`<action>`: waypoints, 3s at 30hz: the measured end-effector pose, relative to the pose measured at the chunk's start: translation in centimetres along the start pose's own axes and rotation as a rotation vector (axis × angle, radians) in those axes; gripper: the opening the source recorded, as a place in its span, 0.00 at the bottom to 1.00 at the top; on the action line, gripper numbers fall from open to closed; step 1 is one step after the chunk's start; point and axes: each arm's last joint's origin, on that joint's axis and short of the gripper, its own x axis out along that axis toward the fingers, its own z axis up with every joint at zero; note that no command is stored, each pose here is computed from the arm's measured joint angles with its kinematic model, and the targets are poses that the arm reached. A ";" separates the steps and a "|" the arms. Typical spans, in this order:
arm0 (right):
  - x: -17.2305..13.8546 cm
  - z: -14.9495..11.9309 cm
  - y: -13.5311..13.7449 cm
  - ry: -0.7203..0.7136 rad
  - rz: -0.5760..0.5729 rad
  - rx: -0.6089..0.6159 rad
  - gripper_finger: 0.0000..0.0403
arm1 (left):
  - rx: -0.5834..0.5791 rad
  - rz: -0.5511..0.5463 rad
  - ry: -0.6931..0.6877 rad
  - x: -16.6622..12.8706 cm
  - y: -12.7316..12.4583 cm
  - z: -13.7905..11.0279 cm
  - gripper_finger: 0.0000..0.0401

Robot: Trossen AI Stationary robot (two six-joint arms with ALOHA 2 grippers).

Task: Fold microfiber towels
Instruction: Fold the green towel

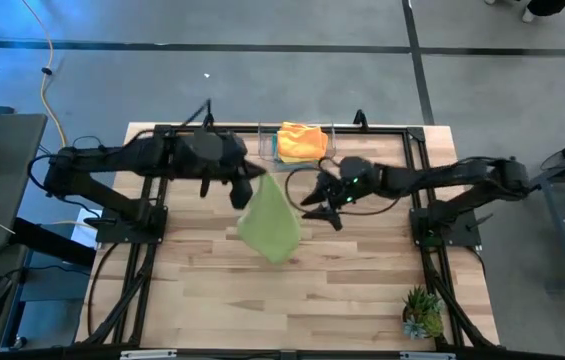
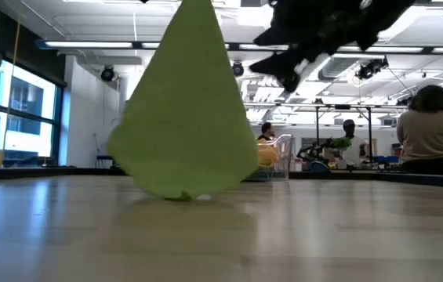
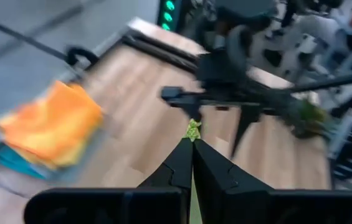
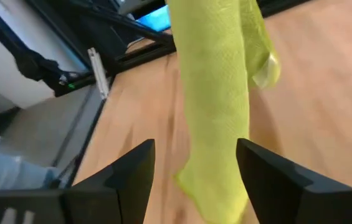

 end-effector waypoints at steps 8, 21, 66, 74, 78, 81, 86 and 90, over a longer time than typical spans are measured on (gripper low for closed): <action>-6.9 3.5 2.4 -0.039 -0.193 -0.086 0.40 | 0.145 0.056 -0.115 -1.7 0.9 3.1 0.00; -10.7 3.1 4.1 -0.045 -0.259 -0.047 0.31 | 0.358 -0.047 0.245 4.7 -11.0 -10.0 0.00; -6.3 0.8 3.0 0.195 -0.329 -0.077 0.51 | -0.513 0.193 0.335 17.0 -4.0 -21.1 0.42; -6.8 1.1 3.1 0.166 -0.362 -0.109 0.51 | -0.522 0.302 0.341 18.8 -3.9 -22.1 0.40; -7.1 1.1 3.2 0.162 -0.385 -0.111 0.51 | -0.517 0.332 0.341 18.7 -3.7 -22.2 0.30; -7.3 1.2 3.3 0.151 -0.385 -0.114 0.51 | -0.473 0.415 0.356 17.8 -3.3 -22.3 0.16; -7.7 1.2 3.3 0.154 -0.405 -0.115 0.51 | -0.463 0.427 0.273 15.3 -3.8 -19.6 0.02; -7.7 1.2 3.3 0.147 -0.404 -0.116 0.51 | -0.467 0.468 0.238 12.2 -3.7 -18.2 0.02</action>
